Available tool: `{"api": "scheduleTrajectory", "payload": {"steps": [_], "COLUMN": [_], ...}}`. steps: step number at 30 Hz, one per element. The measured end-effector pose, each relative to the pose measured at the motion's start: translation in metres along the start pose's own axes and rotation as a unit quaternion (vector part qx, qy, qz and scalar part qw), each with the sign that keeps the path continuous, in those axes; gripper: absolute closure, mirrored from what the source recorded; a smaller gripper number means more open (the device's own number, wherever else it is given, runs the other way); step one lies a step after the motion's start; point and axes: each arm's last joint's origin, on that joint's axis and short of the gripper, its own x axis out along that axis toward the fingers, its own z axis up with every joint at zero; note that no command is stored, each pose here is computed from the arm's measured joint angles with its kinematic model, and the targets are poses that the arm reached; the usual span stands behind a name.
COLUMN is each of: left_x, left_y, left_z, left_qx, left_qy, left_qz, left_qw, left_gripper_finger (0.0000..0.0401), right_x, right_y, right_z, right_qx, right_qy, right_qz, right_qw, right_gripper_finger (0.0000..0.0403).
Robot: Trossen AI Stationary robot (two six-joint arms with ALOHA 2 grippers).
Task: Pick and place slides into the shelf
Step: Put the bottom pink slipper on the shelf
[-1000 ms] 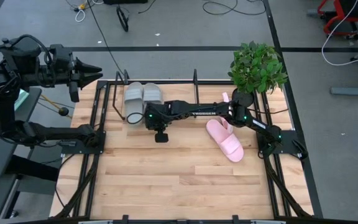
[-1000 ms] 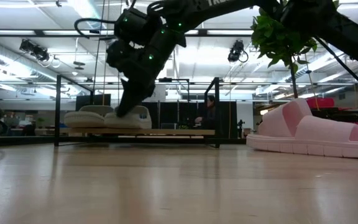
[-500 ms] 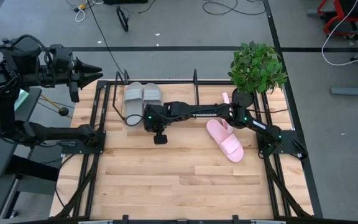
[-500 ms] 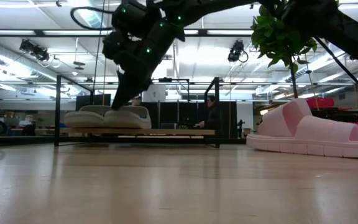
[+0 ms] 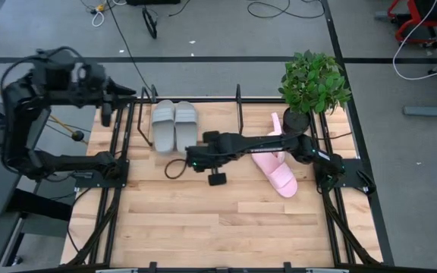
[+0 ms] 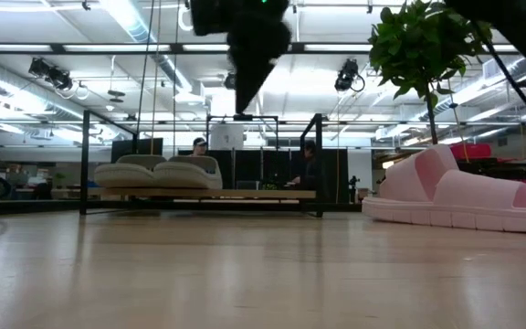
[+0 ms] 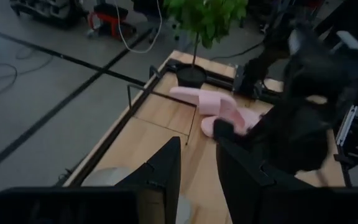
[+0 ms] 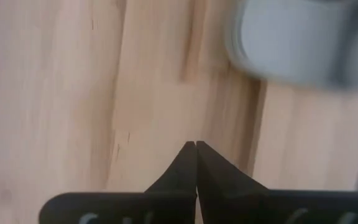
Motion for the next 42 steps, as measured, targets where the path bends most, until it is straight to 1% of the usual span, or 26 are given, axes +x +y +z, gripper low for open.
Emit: {"api": "scheduleTrajectory", "payload": {"steps": [2, 8, 11, 14, 17, 20, 24, 29, 31, 33, 36, 39, 42], "left_x": [0.014, 0.059, 0.078, 0.094, 0.105, 0.114, 0.126, 0.140, 0.146, 0.151, 0.156, 0.160, 0.162], "left_y": [0.003, 0.006, 0.003, -0.003, -0.009, -0.016, -0.025, -0.033, -0.035, -0.037, -0.039, -0.041, -0.042], "left_z": [-0.005, -0.021, -0.030, -0.036, -0.039, -0.043, -0.050, -0.066, -0.073, -0.080, -0.088, -0.093, -0.095], "left_qx": [-0.003, -0.025, -0.028, -0.029, -0.016, -0.006, -0.002, 0.002, 0.004, 0.005, 0.004, -0.002, 0.001], "left_qy": [0.005, 0.001, 0.003, -0.001, -0.016, -0.030, -0.043, -0.026, -0.019, -0.013, -0.006, 0.000, -0.005], "left_qz": [-0.006, -0.066, -0.088, -0.112, -0.135, -0.154, -0.175, -0.190, -0.190, -0.190, -0.192, -0.189, -0.192], "left_qw": [1.000, 0.998, 0.996, 0.993, 0.991, 0.988, 0.984, 0.981, 0.982, 0.982, 0.981, 0.982, 0.981], "left_gripper_finger": [0.0294, 0.0294, 0.0295, 0.0299, 0.0305, 0.0311, 0.0319, 0.0323, 0.0321, 0.0319, 0.0317, 0.0320, 0.0325], "right_x": [-0.014, -0.059, -0.075, -0.085, -0.082, -0.073, -0.056, -0.040, -0.033, -0.027, -0.019, -0.014, -0.011], "right_y": [0.004, 0.017, 0.027, 0.036, 0.043, 0.049, 0.063, 0.077, 0.082, 0.090, 0.099, 0.107, 0.113], "right_z": [-0.007, -0.028, -0.039, -0.060, -0.089, -0.122, -0.168, -0.222, -0.240, -0.256, -0.275, -0.288, -0.296], "right_qx": [0.017, 0.081, 0.099, 0.123, 0.168, 0.226, 0.292, 0.349, 0.349, 0.331, 0.298, 0.274, 0.243], "right_qy": [0.016, 0.033, 0.025, 0.035, 0.055, 0.052, 0.025, 0.010, 0.014, 0.017, 0.045, 0.068, 0.077], "right_qz": [-0.005, -0.034, -0.046, -0.056, -0.084, -0.092, -0.076, -0.043, -0.032, -0.016, 0.006, 0.020, 0.021], "right_qw": [1.000, 0.996, 0.994, 0.990, 0.981, 0.968, 0.953, 0.936, 0.936, 0.943, 0.953, 0.959, 0.967], "right_gripper_finger": [0.0401, 0.0401, 0.0400, 0.0401, 0.0401, 0.0398, 0.0398, 0.0396, 0.0391, 0.0385, 0.0372, 0.0357, 0.0341]}}
